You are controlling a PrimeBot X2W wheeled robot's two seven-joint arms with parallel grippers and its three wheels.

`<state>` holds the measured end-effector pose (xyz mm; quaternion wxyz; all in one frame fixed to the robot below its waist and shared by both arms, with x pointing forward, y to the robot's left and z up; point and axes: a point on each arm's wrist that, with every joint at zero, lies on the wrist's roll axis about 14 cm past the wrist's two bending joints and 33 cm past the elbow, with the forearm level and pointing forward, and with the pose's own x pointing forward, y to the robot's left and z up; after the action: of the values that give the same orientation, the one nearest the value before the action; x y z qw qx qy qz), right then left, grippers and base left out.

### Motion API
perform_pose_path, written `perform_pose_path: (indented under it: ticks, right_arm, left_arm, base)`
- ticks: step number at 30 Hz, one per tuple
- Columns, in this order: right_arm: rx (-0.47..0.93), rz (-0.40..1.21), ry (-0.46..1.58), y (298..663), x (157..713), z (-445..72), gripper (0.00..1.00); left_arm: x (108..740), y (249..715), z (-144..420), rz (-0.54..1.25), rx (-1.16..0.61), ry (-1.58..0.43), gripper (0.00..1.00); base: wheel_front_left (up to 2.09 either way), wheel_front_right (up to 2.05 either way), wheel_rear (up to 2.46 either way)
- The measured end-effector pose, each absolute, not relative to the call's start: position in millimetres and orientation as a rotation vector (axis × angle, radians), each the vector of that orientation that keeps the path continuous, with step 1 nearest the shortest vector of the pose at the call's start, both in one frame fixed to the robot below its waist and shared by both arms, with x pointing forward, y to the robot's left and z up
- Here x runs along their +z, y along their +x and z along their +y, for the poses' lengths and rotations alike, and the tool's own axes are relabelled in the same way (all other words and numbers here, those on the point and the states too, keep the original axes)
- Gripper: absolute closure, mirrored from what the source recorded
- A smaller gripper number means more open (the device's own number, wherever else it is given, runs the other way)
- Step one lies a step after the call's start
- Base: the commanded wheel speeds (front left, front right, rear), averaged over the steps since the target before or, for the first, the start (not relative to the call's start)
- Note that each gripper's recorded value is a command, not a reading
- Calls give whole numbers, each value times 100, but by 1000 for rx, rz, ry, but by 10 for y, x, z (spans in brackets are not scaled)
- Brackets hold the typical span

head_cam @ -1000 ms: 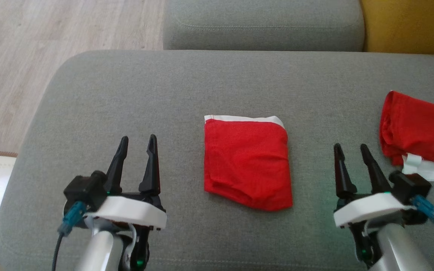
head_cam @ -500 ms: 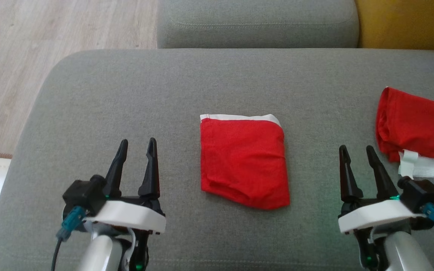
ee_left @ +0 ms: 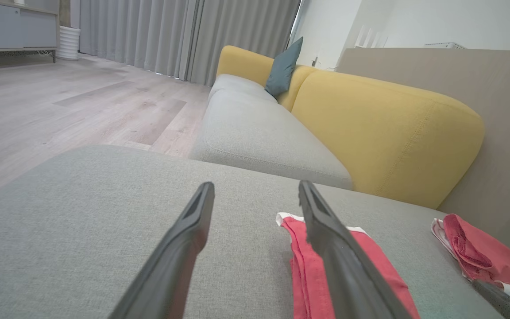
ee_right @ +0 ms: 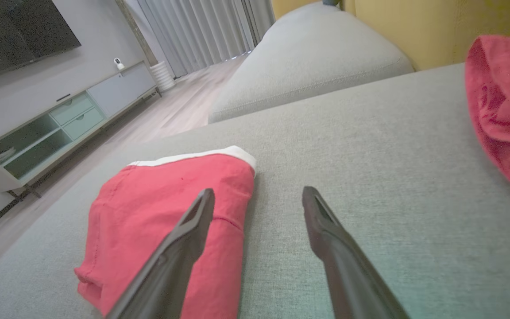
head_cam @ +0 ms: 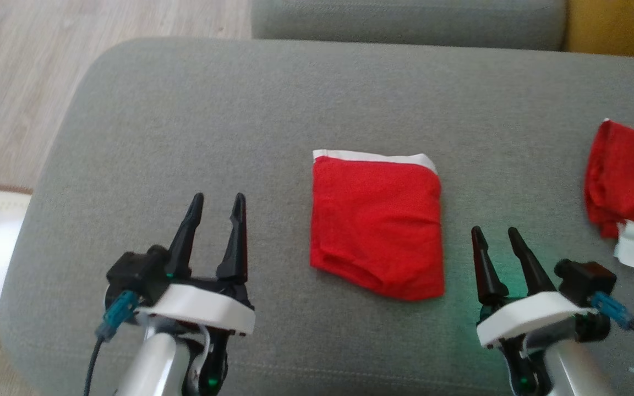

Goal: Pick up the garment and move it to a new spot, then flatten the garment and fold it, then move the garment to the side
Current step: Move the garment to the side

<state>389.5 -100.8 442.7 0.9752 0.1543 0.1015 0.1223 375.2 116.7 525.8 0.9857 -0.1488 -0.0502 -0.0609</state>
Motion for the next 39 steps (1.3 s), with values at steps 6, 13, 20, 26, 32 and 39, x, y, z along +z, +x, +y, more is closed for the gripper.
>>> perform_pose_path:
  ticks: [6,13,20,26,32,39]
  right_arm:
    - [304,312,336,4076,4169,-740,0]
    - [366,478,338,4117,3747,-447,0]
    - [405,503,299,4276,3693,-322,54]
    - [408,449,187,4292,3741,-443,100]
    - [366,326,0,4451,4012,-825,100]
    - [281,228,-282,4655,4485,-1659,100]
  left_arm:
    - [5172,3834,1210,-77,-113,-290,0]
    - [5046,3897,1310,-43,-81,-279,0]
    - [4994,3934,1341,-29,-71,-274,0]
    - [5029,3978,1289,-40,-88,-280,0]
    - [5088,4040,1085,-54,-149,-292,0]
    - [5102,4127,773,-52,-238,-311,0]
  base:
    - [0,0,0]
    - [0,0,0]
    - [0,0,0]
    - [0,0,0]
    - [0,0,0]
    - [0,0,0]
